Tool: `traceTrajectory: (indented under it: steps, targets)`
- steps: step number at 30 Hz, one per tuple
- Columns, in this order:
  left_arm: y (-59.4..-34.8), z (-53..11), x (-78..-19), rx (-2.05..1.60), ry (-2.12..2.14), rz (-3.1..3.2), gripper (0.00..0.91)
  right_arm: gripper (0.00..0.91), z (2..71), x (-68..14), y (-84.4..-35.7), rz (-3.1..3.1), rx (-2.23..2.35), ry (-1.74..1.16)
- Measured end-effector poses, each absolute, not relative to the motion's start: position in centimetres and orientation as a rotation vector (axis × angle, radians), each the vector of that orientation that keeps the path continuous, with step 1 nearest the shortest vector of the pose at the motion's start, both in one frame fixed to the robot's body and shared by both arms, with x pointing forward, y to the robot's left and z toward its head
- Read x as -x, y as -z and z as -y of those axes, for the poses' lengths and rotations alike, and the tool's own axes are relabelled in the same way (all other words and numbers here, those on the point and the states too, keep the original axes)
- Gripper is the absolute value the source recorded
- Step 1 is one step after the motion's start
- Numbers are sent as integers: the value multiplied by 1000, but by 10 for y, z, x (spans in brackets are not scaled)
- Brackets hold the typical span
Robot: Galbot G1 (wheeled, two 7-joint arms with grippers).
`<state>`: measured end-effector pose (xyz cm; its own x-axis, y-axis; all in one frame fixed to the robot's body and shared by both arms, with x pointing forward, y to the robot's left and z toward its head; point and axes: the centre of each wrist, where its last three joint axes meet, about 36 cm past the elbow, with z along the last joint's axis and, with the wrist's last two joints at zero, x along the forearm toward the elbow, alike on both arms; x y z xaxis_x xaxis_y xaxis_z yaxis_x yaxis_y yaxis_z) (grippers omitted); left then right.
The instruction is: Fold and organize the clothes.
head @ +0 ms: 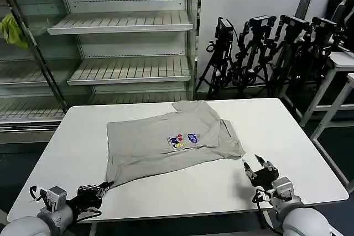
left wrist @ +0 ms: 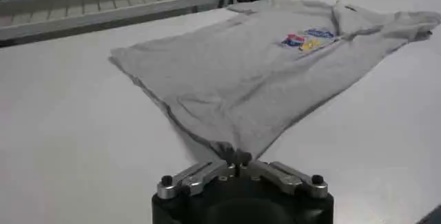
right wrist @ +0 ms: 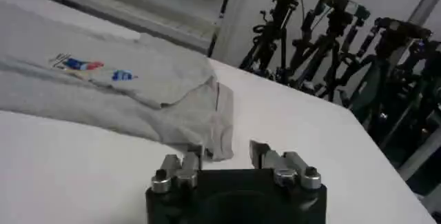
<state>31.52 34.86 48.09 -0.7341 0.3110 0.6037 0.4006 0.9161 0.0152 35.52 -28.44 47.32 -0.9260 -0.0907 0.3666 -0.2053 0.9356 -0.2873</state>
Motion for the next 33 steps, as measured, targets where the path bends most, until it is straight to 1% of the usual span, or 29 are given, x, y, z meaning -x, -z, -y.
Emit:
traceTrajectory:
  steps: [14,15,16,18,20,22,23,24,25,26,27,33]
  targets:
    - [-479,-348,-311,508,186,2453,40,907,270,-399,-440,2769,-202,-361]
    - [-479,-348,-311,508,186,2453,40,846,267,-402,-438,2770,-206,-354]
    - [-478,-347,-311,508,186,2454,40,756,265,-405,-436,2773,-208,-347]
    - [-479,-347,-311,510,185,2455,40,655,261,-410,-432,2776,-215,-335]
    - [-479,-347,-310,513,183,2456,40,625,257,-414,-428,2776,-220,-322]
    - [-478,-346,-309,516,181,2457,40,433,254,-416,-424,2774,-226,-312]
    - [-478,-346,-309,516,180,2457,40,383,253,-418,-423,2774,-228,-309]
    - [-478,-345,-308,517,180,2458,40,262,252,-418,-422,2775,-230,-305]
    - [-478,-345,-308,519,180,2459,40,262,251,-419,-421,2775,-231,-302]
    - [-478,-345,-308,519,181,2459,40,91,251,-419,-420,2775,-233,-301]
    - [-478,-345,-308,520,182,2460,40,0,251,-420,-419,2775,-233,-298]
    - [-477,-345,-307,520,183,2463,40,0,252,-418,-416,2771,-235,-292]
